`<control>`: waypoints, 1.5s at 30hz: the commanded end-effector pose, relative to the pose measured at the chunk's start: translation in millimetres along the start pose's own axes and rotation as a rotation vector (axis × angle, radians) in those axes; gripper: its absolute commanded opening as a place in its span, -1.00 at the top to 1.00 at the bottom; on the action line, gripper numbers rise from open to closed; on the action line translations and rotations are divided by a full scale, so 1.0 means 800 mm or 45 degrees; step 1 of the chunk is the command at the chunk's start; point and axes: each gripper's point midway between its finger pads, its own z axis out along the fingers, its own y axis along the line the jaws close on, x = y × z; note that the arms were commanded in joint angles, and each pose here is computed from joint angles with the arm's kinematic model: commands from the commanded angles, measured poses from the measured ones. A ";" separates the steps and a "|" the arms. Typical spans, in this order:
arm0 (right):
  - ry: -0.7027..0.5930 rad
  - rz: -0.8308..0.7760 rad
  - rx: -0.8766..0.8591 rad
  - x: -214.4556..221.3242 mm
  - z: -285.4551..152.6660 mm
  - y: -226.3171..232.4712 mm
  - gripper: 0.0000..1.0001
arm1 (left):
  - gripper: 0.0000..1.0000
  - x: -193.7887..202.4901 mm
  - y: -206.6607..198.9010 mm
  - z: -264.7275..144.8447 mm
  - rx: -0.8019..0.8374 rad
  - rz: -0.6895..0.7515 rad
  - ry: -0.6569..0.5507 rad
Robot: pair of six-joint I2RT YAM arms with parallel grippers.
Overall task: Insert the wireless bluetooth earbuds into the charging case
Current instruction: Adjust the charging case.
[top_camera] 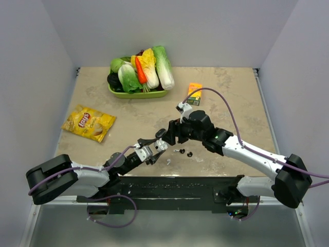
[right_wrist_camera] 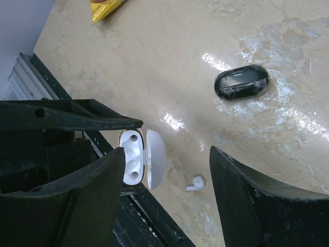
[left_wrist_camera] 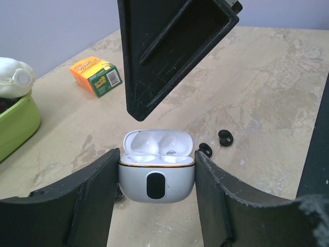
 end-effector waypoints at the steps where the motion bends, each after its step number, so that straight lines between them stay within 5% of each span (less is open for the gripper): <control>1: -0.022 0.022 -0.081 -0.006 0.004 0.012 -0.38 | 1.00 -0.103 0.011 -0.002 -0.040 -0.026 -0.415; 11: 0.002 0.064 -0.167 0.001 0.015 0.019 -0.34 | 1.00 -0.112 0.012 -0.002 -0.041 -0.025 -0.439; 35: 0.044 0.131 -0.257 0.016 0.020 0.017 0.22 | 1.00 -0.113 0.009 -0.003 -0.033 -0.027 -0.453; 39: 0.038 0.130 -0.256 0.016 0.019 0.015 0.42 | 1.00 -0.114 0.008 -0.003 -0.031 -0.028 -0.457; 42: 0.036 0.106 -0.241 0.014 0.017 0.013 0.73 | 1.00 -0.112 0.009 -0.003 -0.034 -0.035 -0.448; 43: 0.020 0.090 -0.233 0.007 0.014 0.014 0.97 | 1.00 -0.111 0.009 -0.004 -0.034 -0.035 -0.444; 45: 0.015 0.057 -0.188 0.005 0.011 0.007 1.00 | 1.00 -0.109 0.008 -0.003 -0.032 -0.037 -0.437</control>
